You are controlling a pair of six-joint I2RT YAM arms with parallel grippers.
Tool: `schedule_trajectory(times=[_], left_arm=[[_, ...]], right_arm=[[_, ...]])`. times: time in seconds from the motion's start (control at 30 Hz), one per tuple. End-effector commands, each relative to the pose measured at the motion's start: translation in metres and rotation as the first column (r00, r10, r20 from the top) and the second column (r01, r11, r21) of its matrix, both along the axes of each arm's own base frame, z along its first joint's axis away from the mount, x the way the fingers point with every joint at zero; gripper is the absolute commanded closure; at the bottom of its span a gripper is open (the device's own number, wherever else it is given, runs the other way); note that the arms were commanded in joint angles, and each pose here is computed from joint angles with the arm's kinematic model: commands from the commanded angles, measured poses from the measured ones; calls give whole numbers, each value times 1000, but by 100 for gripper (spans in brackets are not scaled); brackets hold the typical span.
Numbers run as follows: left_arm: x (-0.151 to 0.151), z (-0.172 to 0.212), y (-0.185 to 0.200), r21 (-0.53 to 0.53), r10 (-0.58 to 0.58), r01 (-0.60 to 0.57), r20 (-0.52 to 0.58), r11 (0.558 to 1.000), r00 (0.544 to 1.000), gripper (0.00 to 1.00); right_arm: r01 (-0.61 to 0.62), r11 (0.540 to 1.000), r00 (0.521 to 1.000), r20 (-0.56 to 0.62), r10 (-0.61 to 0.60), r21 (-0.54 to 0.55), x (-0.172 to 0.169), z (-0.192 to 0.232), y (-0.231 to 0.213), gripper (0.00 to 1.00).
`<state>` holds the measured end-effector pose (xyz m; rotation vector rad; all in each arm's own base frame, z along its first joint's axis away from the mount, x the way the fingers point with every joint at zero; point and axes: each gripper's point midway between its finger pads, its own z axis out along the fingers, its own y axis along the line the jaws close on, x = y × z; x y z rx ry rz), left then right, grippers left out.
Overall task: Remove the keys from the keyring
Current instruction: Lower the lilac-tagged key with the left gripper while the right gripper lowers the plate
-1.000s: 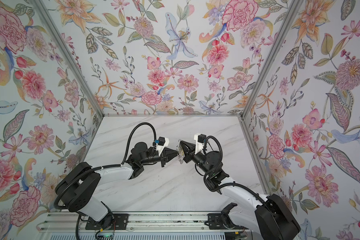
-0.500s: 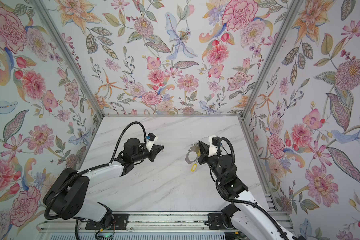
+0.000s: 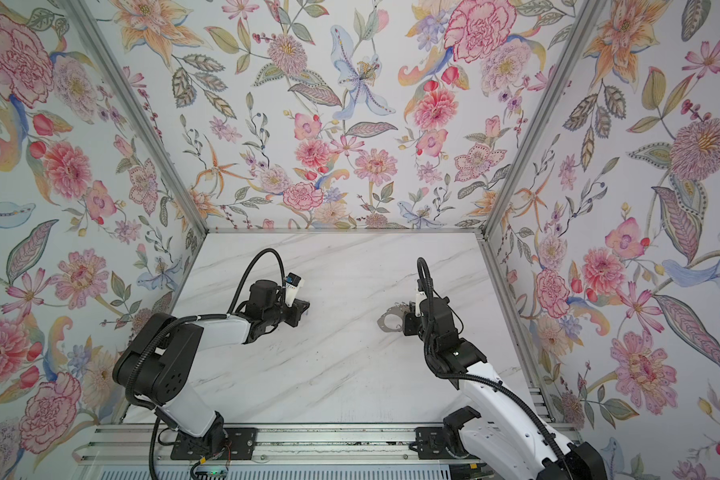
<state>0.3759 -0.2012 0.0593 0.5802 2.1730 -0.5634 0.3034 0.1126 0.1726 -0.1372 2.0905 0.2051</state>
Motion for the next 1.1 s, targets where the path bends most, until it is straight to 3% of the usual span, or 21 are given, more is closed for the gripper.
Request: schedule_trajectory(times=[0.0, 0.3, 0.67, 0.7, 0.8, 0.87, 0.93, 1.07], left_arm=[[14, -7, 15, 30, 79, -78, -13, 996, 997, 100], [37, -26, 34, 27, 173, -171, -77, 985, 982, 96], [38, 0, 59, 14, 244, -243, -20, 970, 970, 74], [37, 4, 63, 12, 253, -253, -14, 968, 967, 70], [33, 15, 70, -13, 259, -258, 5, 966, 966, 69], [30, 20, 76, -4, 272, -272, 20, 962, 962, 57], [28, 25, 81, 13, 286, -287, 39, 958, 957, 54], [25, 37, 93, 11, 325, -327, 76, 945, 943, 49]], right_arm=[[14, 1000, 1000, 24, -14, -16, 14, 14, 0, 100], [-46, 999, 997, -57, 44, -26, 68, -7, 25, 100], [-103, 994, 985, -141, 98, -28, 141, -41, 54, 100], [-110, 994, 983, -153, 104, -28, 144, -46, 57, 100], [-120, 992, 978, -175, 114, -26, 151, -56, 61, 100], [-109, 993, 977, -191, 101, -35, 153, -64, 58, 100], [-111, 993, 975, -200, 102, -35, 156, -68, 56, 100], [-112, 993, 969, -225, 102, -33, 159, -76, 52, 91]])
